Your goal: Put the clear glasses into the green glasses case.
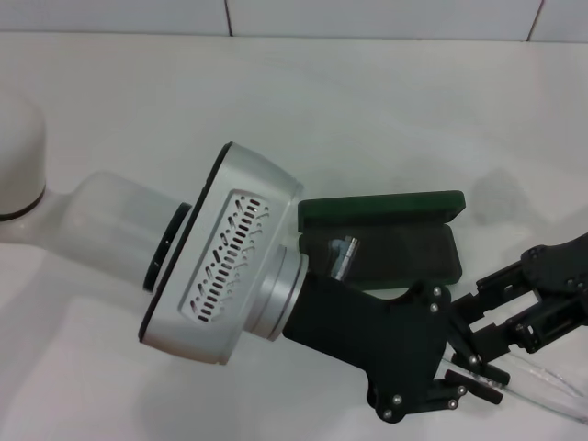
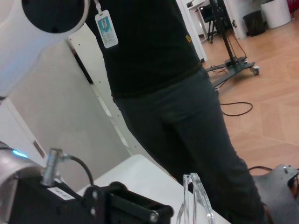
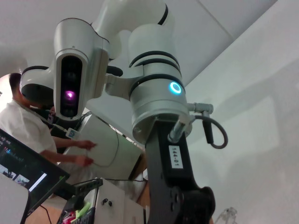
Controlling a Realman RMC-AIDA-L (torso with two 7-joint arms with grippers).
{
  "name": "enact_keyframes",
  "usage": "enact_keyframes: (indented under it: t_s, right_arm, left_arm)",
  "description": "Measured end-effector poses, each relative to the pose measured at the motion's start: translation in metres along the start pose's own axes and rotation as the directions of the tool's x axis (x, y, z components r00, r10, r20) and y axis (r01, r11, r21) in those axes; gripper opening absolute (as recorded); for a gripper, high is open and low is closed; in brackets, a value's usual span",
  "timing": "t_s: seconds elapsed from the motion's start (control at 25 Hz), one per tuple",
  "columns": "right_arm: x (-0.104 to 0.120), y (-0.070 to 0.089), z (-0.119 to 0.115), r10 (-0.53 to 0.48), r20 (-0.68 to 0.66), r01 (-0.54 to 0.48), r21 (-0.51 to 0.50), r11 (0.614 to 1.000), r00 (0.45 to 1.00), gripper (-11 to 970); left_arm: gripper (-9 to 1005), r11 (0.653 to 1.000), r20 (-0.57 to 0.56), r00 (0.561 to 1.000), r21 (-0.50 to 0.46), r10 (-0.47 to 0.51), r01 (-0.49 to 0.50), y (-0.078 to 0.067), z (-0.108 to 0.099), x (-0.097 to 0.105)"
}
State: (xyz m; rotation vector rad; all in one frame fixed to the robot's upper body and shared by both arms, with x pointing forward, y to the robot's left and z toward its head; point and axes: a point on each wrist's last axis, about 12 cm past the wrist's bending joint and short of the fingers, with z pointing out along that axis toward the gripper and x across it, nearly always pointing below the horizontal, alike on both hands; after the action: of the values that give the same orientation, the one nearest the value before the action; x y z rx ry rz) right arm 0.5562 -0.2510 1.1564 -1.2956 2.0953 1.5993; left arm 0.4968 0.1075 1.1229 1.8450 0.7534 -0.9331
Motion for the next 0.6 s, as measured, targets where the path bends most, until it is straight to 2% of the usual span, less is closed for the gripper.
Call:
enact_keyframes:
  t_s: [0.36, 0.52, 0.6]
  right_arm:
    - [0.001, -0.002, 0.000, 0.012, -0.005, -0.012, 0.021, 1.000, 1.000, 694]
    - [-0.001, -0.005, -0.013, -0.008, 0.056, 0.002, 0.094, 0.996, 0.998, 694]
    - [-0.006, -0.007, -0.030, -0.047, 0.123, 0.022, 0.194, 0.981, 0.991, 695]
  left_arm:
    - [56, 0.999, -0.008, 1.000, -0.040, 0.026, -0.027, 0.000, -0.001, 0.003]
    - [56, 0.997, -0.011, 1.000, -0.078, -0.003, 0.002, 0.002, -0.004, 0.008]
    - [57, 0.996, 0.004, 1.000, -0.084, -0.015, 0.015, 0.002, -0.003, 0.008]
